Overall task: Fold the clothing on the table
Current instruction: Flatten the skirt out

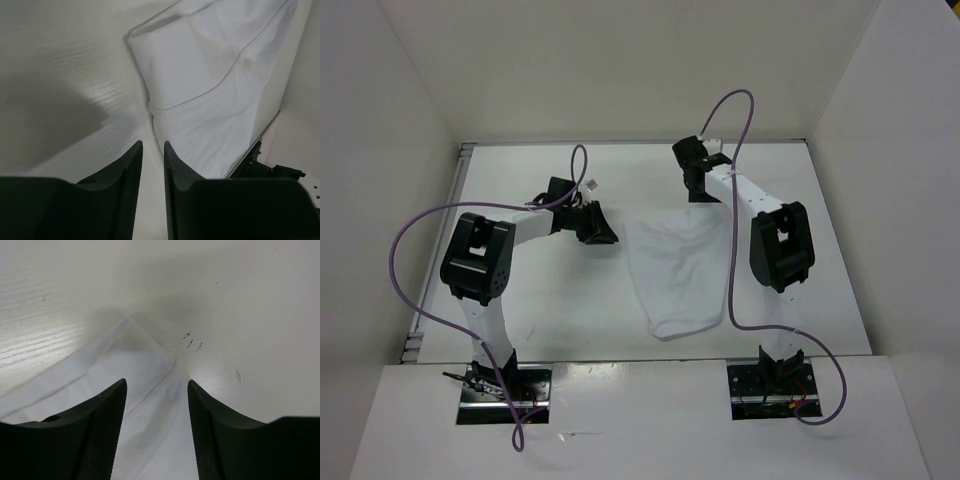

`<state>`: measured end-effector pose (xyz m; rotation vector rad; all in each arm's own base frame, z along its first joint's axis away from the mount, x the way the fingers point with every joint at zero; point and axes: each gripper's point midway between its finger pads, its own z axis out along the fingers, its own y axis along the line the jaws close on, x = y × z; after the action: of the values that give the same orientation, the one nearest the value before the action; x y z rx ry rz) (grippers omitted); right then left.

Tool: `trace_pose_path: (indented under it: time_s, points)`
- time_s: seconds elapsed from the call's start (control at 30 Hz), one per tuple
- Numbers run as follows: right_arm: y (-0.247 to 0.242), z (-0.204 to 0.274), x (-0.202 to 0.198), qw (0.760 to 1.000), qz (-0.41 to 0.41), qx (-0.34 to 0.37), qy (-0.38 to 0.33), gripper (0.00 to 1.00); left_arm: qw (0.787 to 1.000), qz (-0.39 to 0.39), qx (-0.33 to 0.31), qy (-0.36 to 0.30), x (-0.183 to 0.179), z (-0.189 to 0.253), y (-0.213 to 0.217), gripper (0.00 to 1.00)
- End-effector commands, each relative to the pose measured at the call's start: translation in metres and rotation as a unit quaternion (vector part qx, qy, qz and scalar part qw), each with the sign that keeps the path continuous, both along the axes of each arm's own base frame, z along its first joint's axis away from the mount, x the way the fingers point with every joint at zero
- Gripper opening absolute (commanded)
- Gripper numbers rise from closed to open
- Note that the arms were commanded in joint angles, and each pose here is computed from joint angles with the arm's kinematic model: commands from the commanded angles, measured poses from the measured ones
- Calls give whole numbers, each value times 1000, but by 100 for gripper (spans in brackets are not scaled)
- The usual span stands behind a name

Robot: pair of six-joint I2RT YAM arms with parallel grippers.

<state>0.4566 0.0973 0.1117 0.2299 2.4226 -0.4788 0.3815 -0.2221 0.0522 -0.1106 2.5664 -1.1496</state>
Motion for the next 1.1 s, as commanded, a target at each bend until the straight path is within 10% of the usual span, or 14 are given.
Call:
trace_pose_path:
  time_s: [0.0, 1.07]
  points:
    - [-3, 1, 33, 999, 30, 20, -23, 57, 999, 0, -15, -48, 22, 26, -9, 31]
    - [2, -69, 32, 974, 163, 136, 81, 44, 1000, 0, 8, -27, 16, 15, -3, 32]
